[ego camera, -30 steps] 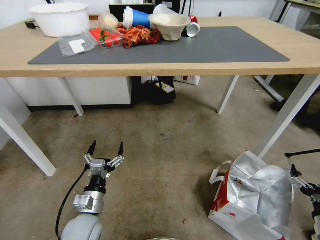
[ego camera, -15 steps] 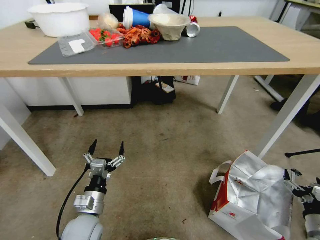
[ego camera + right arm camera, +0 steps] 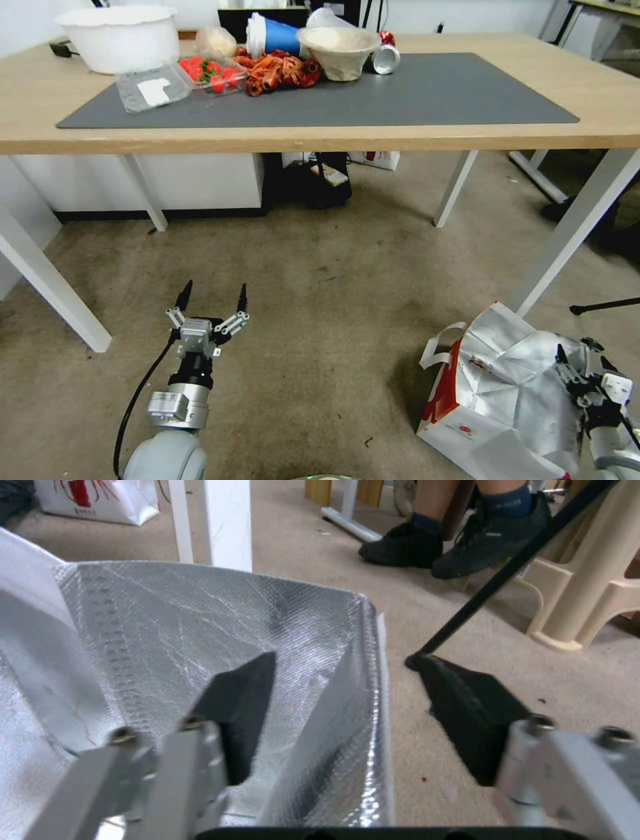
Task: Pick up the food delivery bag from the floor and place it on the table.
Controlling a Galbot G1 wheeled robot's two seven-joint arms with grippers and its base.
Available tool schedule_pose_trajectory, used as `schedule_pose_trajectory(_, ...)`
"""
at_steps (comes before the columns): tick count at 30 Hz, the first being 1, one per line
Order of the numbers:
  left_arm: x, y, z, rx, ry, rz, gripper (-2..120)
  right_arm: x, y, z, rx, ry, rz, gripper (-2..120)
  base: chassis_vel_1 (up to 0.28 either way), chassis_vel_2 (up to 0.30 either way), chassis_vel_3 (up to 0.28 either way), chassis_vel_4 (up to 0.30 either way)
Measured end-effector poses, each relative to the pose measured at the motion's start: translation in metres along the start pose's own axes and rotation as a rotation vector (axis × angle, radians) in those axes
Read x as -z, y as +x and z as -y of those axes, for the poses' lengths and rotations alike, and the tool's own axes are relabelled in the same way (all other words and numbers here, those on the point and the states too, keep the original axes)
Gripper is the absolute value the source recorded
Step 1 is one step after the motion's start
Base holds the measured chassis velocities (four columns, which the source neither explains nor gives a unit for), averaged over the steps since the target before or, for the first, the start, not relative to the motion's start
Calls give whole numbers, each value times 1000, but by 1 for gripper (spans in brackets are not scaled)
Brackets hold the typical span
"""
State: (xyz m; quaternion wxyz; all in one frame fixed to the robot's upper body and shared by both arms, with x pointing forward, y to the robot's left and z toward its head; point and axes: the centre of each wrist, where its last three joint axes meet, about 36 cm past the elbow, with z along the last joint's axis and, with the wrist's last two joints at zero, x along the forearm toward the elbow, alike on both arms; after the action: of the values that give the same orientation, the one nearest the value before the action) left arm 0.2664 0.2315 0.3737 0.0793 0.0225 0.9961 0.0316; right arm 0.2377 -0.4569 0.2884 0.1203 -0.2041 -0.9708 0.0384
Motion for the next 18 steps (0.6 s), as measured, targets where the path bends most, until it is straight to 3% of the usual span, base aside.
schedule_pose_trajectory(14,0,-1,0,1,1,3,100,1,1,-3,3,-4,3,10,0,0,0,0)
schedule_pose_trajectory(15,0,-1,0,1,1,2,100,0,1,-3,2,-4,2,1,0,0,0,0)
schedule_pose_trajectory(18,0,-1,0,1,2,2,100,-1,3,-3,1,-5,2,0,0,0,0,0)
